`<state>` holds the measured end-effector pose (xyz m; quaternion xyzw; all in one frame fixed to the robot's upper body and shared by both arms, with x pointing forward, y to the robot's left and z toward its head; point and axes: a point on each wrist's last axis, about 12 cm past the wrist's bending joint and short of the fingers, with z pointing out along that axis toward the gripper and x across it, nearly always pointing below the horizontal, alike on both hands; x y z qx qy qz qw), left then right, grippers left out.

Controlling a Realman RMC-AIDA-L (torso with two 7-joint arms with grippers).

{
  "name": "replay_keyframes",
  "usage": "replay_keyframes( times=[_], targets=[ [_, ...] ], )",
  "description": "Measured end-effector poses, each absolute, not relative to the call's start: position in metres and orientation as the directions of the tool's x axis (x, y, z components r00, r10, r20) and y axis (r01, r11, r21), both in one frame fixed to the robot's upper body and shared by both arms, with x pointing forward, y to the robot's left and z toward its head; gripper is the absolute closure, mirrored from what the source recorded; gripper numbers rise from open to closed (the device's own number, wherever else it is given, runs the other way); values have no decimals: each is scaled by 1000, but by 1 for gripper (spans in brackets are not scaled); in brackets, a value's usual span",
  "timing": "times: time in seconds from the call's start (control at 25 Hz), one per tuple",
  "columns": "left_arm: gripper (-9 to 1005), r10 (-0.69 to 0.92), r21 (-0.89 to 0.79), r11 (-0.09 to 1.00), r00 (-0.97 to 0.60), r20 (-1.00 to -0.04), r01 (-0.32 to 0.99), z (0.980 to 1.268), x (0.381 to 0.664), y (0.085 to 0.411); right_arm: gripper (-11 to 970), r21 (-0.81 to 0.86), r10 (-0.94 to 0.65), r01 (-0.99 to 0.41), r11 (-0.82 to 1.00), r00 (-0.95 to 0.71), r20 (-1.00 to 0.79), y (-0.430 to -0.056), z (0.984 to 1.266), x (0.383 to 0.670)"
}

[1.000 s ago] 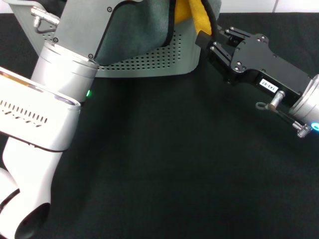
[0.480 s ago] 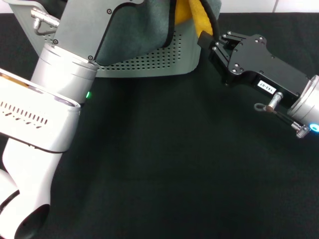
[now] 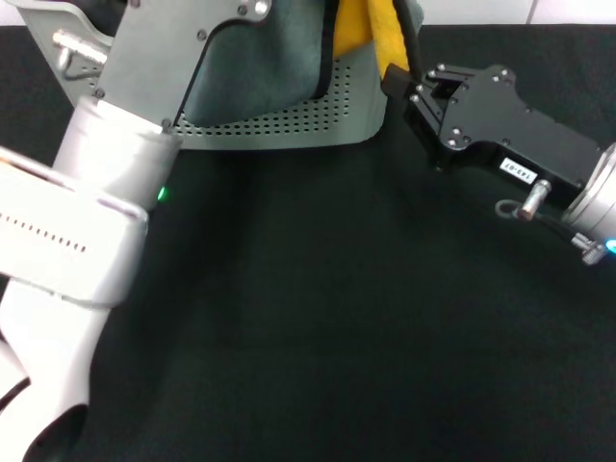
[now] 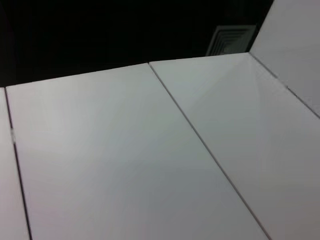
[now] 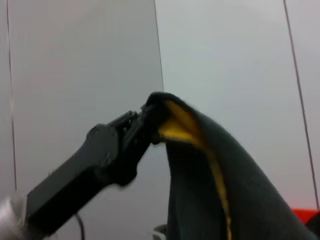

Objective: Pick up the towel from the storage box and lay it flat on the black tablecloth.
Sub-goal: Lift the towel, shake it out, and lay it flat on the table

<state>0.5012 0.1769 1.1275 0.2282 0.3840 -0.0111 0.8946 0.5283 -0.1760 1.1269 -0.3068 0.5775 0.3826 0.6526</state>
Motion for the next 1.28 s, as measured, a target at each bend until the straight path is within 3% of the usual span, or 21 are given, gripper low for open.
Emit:
replay_keyframes(
  times=[0.2,0.52,0.6,0.92,1.28],
  targets=[
    [972,121,406,880,710,-694,246,1108,486,189,942,-86,22,-833,546,117,-993,-179,1162,530],
    [973,-172,149,868,568,-805,473,1077,460,225,942,-212,-137,-832,512,164,-977,-184,1221,549],
    [968,-184,136,864,555,-811,485,1075,458,227,942,-235,-164,-836,496,176,-971,-182,1235,555],
    [917,-334,-8,796,428,-840,606,1063,440,237,942,-344,-241,-841,419,262,-935,-166,1299,565],
    [837,-423,-157,709,236,-875,688,1049,433,247,942,-425,-337,-826,371,307,-890,-129,1344,583]
  ],
)
